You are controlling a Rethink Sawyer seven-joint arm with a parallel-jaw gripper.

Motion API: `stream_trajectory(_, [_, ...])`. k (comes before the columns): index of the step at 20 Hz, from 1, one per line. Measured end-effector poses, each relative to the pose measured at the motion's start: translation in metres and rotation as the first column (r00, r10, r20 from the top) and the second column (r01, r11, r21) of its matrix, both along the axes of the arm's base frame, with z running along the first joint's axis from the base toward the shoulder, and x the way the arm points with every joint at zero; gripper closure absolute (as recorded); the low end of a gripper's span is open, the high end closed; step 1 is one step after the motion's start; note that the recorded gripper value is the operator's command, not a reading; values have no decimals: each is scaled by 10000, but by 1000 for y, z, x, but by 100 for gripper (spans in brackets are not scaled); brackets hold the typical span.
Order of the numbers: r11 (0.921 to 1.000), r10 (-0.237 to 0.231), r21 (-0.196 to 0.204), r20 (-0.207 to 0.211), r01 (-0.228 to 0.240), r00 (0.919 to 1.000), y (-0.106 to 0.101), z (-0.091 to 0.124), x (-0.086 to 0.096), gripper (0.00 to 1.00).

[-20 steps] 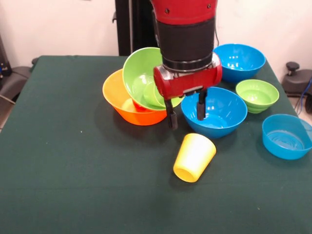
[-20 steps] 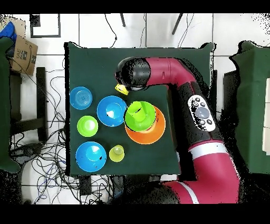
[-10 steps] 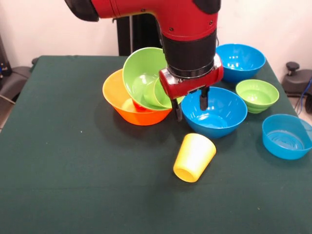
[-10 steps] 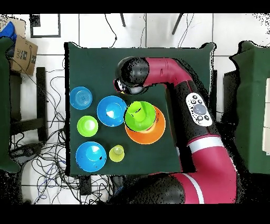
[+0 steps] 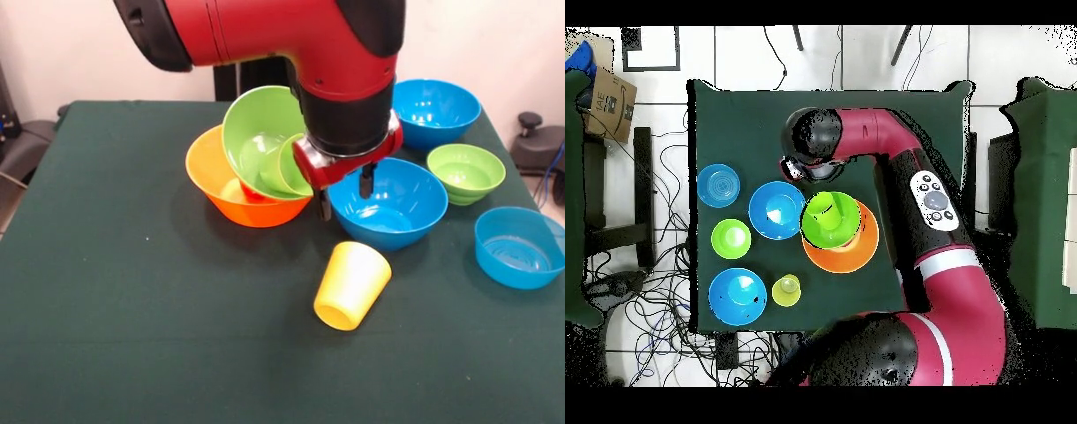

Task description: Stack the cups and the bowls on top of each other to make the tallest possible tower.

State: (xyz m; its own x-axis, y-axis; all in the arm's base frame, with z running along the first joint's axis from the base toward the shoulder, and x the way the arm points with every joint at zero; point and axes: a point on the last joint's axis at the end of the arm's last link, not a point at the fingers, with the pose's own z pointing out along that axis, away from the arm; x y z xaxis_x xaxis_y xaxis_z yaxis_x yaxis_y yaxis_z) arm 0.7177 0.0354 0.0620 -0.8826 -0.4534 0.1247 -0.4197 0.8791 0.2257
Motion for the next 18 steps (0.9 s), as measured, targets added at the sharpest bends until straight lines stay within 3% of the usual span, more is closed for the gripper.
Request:
stream_trajectory(12, [9985,526,-168,-228,-530,9984,1,-31,-14,0])
stream_trajectory(18, [9975,619,-329,-39,-620,9981,-7,-42,-18,0])
